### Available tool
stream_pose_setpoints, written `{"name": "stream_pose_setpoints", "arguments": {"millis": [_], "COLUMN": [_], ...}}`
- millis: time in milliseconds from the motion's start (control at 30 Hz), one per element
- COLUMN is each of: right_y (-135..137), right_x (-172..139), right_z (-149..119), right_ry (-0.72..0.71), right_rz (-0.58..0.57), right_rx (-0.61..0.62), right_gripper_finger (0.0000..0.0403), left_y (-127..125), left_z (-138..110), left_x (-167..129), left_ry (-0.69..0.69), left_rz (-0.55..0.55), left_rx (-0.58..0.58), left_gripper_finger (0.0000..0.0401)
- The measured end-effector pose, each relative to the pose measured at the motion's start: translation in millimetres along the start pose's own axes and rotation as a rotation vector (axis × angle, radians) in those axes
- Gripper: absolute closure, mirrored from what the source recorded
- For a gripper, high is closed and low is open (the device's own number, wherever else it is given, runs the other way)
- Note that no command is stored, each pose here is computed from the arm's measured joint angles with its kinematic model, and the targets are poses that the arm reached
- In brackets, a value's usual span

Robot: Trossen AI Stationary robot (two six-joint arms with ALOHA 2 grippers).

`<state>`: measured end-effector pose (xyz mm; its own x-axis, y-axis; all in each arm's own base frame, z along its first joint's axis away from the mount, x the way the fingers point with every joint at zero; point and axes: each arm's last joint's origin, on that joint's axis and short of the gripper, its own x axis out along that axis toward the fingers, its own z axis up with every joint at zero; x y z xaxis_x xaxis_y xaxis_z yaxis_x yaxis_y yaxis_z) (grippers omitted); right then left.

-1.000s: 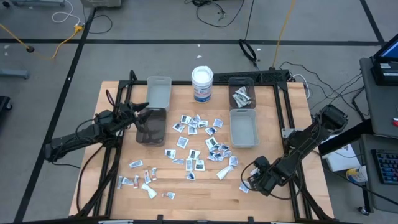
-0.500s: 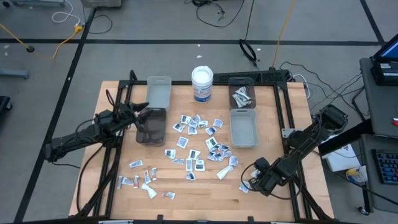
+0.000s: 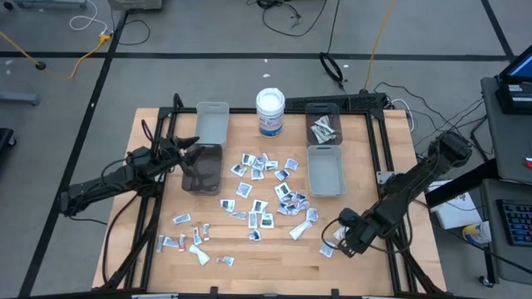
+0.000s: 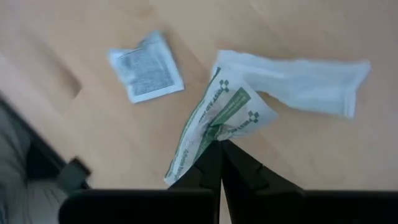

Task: Pick & Place First Aid Supplies
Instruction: Put the green bandage into the right black bin

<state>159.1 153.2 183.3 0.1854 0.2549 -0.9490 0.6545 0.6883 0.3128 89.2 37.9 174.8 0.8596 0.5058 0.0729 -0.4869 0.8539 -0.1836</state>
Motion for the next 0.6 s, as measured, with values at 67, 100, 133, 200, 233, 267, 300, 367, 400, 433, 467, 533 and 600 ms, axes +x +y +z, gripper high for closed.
{"name": "stream_pose_setpoints", "arguments": {"millis": [67, 100, 133, 200, 233, 267, 300, 367, 400, 433, 467, 533, 600], "right_y": [-2.4, -3.9, -5.2, -7.9, -8.8, -9.0, -8.7, -8.5, -8.1, -7.2, -6.1, -3.7, -1.1], "right_x": [-7.1, -10.8, -14.0, -20.6, -25.0, -29.8, -35.3, -46.5, -51.7, -56.6, -61.1, -68.5, -73.8], "right_z": [3.1, 4.6, 6.0, 8.8, 10.3, 11.9, 13.3, 16.6, 18.6, 20.8, 22.8, 27.3, 31.6], "right_ry": [-0.007, -0.011, -0.014, -0.001, 0.009, 0.018, 0.023, 0.027, 0.028, 0.028, 0.027, 0.026, 0.032], "right_rz": [0.015, 0.022, 0.026, 0.028, 0.02, 0.013, 0.003, -0.027, -0.04, -0.047, -0.051, -0.055, -0.059], "right_rx": [-0.079, -0.118, -0.156, -0.227, -0.257, -0.291, -0.322, -0.38, -0.407, -0.433, -0.456, -0.499, -0.554], "right_gripper_finger": [0.0402, 0.0402, 0.0403, 0.0403, 0.0403, 0.0403, 0.0403, 0.0403, 0.0403, 0.0403, 0.0403, 0.0403, 0.0403], "left_y": [0.0, 0.0, 0.0, 0.0, 0.0, 0.0, 0.0, 0.0, 0.0, 0.0, 0.0, 0.0, 0.0], "left_z": [0.0, 0.0, 0.0, 0.0, 0.0, 0.0, 0.0, 0.0, 0.0, 0.0, 0.0, 0.0, 0.0], "left_x": [0.0, 0.0, 0.0, 0.0, 0.0, 0.0, 0.0, 0.0, 0.0, 0.0, 0.0, 0.0, 0.0], "left_ry": [0.0, 0.0, 0.0, 0.0, 0.0, 0.0, 0.0, 0.0, 0.0, 0.0, 0.0, 0.0, 0.0], "left_rz": [0.0, 0.0, 0.0, 0.0, 0.0, 0.0, 0.0, 0.0, 0.0, 0.0, 0.0, 0.0, 0.0], "left_rx": [0.0, 0.0, 0.0, 0.0, 0.0, 0.0, 0.0, 0.0, 0.0, 0.0, 0.0, 0.0, 0.0], "left_gripper_finger": [0.0164, 0.0164, 0.0164, 0.0164, 0.0164, 0.0164, 0.0164, 0.0164, 0.0164, 0.0164, 0.0164, 0.0164, 0.0164]}}
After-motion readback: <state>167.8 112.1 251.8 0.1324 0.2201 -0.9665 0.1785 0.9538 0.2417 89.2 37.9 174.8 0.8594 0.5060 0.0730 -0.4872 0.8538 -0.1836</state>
